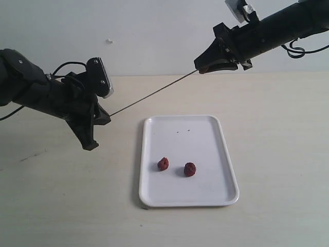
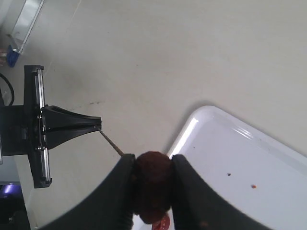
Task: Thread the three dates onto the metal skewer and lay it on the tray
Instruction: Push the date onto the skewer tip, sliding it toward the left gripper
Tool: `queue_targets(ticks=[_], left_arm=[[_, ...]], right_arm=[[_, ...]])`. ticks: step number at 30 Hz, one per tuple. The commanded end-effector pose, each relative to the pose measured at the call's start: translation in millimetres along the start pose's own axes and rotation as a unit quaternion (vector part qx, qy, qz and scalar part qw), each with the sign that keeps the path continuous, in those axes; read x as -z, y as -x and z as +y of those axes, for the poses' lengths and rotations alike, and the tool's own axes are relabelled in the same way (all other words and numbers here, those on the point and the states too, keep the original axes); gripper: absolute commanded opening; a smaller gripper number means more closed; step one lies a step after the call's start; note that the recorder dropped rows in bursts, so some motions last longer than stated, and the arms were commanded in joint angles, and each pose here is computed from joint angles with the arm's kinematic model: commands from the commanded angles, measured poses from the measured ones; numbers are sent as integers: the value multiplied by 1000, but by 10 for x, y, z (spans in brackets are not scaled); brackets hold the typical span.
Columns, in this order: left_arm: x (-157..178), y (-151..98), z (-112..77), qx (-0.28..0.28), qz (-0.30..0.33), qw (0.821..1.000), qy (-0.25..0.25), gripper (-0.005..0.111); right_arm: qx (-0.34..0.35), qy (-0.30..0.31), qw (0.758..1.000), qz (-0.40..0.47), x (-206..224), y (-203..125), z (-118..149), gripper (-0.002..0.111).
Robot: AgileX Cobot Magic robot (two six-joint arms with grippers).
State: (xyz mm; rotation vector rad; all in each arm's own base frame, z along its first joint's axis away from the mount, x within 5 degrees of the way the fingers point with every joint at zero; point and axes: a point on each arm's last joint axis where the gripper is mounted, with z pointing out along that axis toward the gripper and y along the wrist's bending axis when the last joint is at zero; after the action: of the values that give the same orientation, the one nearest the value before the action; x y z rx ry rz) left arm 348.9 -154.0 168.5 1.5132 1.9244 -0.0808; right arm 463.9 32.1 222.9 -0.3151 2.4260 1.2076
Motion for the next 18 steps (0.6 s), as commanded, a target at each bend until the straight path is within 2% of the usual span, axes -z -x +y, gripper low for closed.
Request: queue_targets(ticks=[1,18], left_arm=[[-15,40,-10,2,-14,1000,-2,0],[-13,79,0,18,-35,999,3,0]], right_arm=[[10,15,1000,4,-117,15,121,24],[11,20,1000,6,-156,15,159,24]])
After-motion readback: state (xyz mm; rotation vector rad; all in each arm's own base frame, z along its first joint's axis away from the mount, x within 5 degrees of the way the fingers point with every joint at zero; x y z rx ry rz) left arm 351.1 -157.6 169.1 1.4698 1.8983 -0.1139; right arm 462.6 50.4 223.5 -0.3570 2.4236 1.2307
